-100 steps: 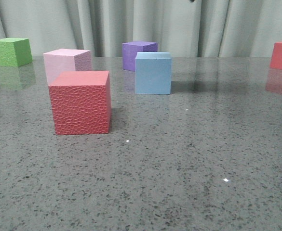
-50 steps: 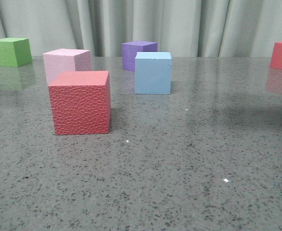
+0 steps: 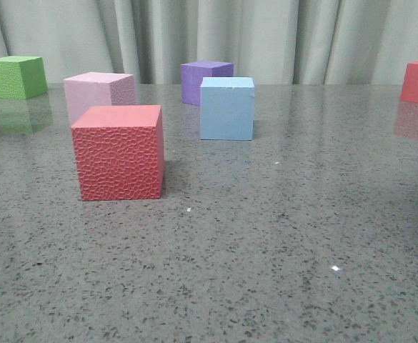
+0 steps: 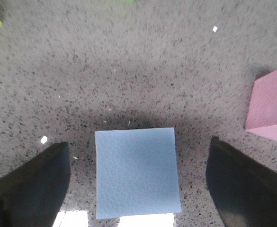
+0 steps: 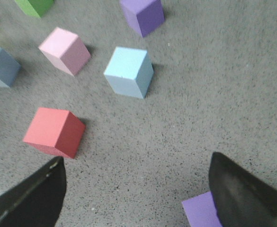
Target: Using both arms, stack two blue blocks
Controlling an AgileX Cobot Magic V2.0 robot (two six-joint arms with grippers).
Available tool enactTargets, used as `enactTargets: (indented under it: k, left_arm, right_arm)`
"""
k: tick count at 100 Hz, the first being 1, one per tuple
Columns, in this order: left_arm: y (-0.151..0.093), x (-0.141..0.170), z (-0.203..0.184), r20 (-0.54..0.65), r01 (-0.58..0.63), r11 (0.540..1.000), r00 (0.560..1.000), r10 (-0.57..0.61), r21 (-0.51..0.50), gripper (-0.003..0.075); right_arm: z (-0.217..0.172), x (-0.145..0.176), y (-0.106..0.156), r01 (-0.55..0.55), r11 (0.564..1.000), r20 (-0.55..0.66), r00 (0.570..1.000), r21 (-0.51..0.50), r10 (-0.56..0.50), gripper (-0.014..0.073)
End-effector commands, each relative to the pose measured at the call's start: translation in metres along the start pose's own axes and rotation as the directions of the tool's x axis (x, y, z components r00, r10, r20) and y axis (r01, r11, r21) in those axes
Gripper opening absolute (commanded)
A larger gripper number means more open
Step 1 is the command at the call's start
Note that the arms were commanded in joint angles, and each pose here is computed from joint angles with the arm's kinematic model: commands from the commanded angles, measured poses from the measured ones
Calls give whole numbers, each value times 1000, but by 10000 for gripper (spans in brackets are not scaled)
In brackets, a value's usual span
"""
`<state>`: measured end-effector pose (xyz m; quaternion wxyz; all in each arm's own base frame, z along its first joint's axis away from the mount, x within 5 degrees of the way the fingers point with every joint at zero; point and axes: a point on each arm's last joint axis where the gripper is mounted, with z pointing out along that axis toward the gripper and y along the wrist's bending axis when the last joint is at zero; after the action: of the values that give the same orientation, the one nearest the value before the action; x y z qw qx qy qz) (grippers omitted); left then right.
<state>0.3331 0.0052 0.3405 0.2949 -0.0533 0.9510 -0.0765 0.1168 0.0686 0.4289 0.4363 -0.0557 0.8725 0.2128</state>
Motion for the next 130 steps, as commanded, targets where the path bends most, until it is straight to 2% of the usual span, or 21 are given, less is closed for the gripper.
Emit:
enactTargets:
  k: [1, 21, 82, 92, 114, 130]
  left_arm:
    - [-5, -11, -10, 34, 12, 1000, 999, -13, 22, 554]
    - [-2, -10, 10, -33, 20, 1000, 999, -19, 16, 554]
    - [2, -3, 31, -158, 26, 1000, 987, -25, 7, 552]
    - [2, -2, 32, -161, 27, 1000, 987, -25, 7, 510]
    - [2, -2, 32, -162, 28, 1000, 986, -26, 9, 333]
    - [-2, -9, 22, -168, 31, 999, 986, -26, 28, 309]
  right_arm:
    - [-22, -6, 1, 21, 999, 106, 994, -30, -18, 611]
    - [-39, -1, -2, 21, 999, 142, 990, -44, -14, 611]
    - [-39, 0, -2, 20, 999, 134, 991, -41, -15, 611]
    - [-39, 0, -2, 20, 999, 134, 991, -41, -15, 611]
    - [-39, 0, -2, 20, 999, 134, 991, -41, -15, 611]
    - [-39, 0, -2, 20, 999, 134, 991, -41, -15, 611]
